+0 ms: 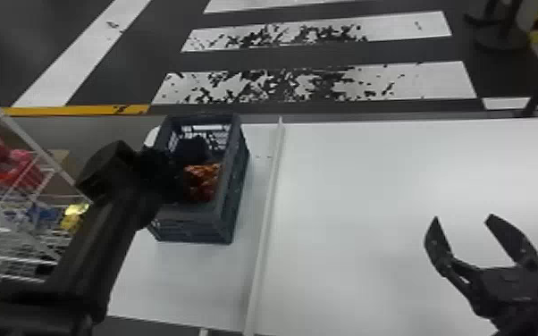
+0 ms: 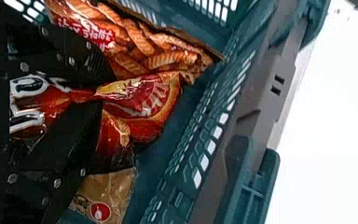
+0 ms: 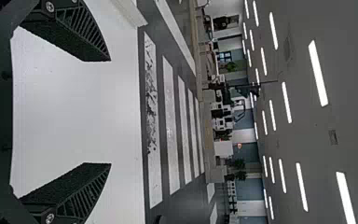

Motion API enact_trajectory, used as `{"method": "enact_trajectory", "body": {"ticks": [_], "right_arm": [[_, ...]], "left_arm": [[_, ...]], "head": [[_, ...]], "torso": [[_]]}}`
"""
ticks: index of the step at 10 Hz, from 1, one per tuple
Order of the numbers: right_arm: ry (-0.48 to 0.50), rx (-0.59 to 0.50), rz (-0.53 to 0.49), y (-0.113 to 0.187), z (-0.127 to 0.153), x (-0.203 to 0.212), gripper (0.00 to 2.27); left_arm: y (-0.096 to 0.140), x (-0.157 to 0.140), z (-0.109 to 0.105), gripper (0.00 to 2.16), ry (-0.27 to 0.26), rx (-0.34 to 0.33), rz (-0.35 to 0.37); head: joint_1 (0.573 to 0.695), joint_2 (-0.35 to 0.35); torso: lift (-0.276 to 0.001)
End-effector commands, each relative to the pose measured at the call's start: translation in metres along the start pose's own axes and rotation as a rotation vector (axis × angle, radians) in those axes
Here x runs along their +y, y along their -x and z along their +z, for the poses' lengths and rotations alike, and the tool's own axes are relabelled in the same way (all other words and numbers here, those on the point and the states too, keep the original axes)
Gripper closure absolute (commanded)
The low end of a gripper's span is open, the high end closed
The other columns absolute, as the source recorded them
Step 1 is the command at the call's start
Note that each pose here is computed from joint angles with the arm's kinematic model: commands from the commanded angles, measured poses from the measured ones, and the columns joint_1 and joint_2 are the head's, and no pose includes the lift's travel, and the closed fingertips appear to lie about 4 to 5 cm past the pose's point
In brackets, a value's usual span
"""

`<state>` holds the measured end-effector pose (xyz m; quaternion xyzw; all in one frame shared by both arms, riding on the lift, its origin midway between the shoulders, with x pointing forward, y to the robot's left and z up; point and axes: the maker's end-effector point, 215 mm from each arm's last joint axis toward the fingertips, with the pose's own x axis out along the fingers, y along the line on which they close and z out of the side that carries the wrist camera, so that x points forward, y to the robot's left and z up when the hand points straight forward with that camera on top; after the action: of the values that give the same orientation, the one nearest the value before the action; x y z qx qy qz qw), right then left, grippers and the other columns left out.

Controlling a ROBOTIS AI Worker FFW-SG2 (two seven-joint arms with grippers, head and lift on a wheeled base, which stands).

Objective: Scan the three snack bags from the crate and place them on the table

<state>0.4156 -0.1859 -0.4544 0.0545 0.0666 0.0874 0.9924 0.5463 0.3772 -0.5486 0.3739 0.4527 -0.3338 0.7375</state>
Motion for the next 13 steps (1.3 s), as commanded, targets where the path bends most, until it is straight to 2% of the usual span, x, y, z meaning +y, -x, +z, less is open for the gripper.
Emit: {"method": "enact_trajectory", "body": {"ticks": [1,4,8,10,13], "right_arm": [[-0.002,0.002,0.000,0.001,-0.001,0.000,0.08],[-0.001,0.006,-0.001,0.002,-0.003,0.000,0.08],[-0.001,0.029,0.007,0.000,-0.009,0.005,0.08],[0.000,0.045,0.010,-0.001,-0.013,0.007,0.08],[0.002,0.044,0.010,-0.003,-0.012,0.006,0.08]], "left_arm": [[0.019,0.019,-0.001,2.13,0.046,-0.055,0.056],[0.054,0.047,0.001,2.13,0.158,-0.191,0.112],[0.090,0.062,0.004,2.13,0.284,-0.380,0.122],[0.108,0.068,0.007,2.13,0.337,-0.483,0.115],[0.137,0.072,0.016,2.13,0.384,-0.606,0.133]], "head": [[0.695,0.218],[0.695,0.236],[0.695,0.252],[0.695,0.263],[0.695,0.269]], "torso": [[-0.062],[-0.062],[-0.062],[-0.062],[-0.062]]}}
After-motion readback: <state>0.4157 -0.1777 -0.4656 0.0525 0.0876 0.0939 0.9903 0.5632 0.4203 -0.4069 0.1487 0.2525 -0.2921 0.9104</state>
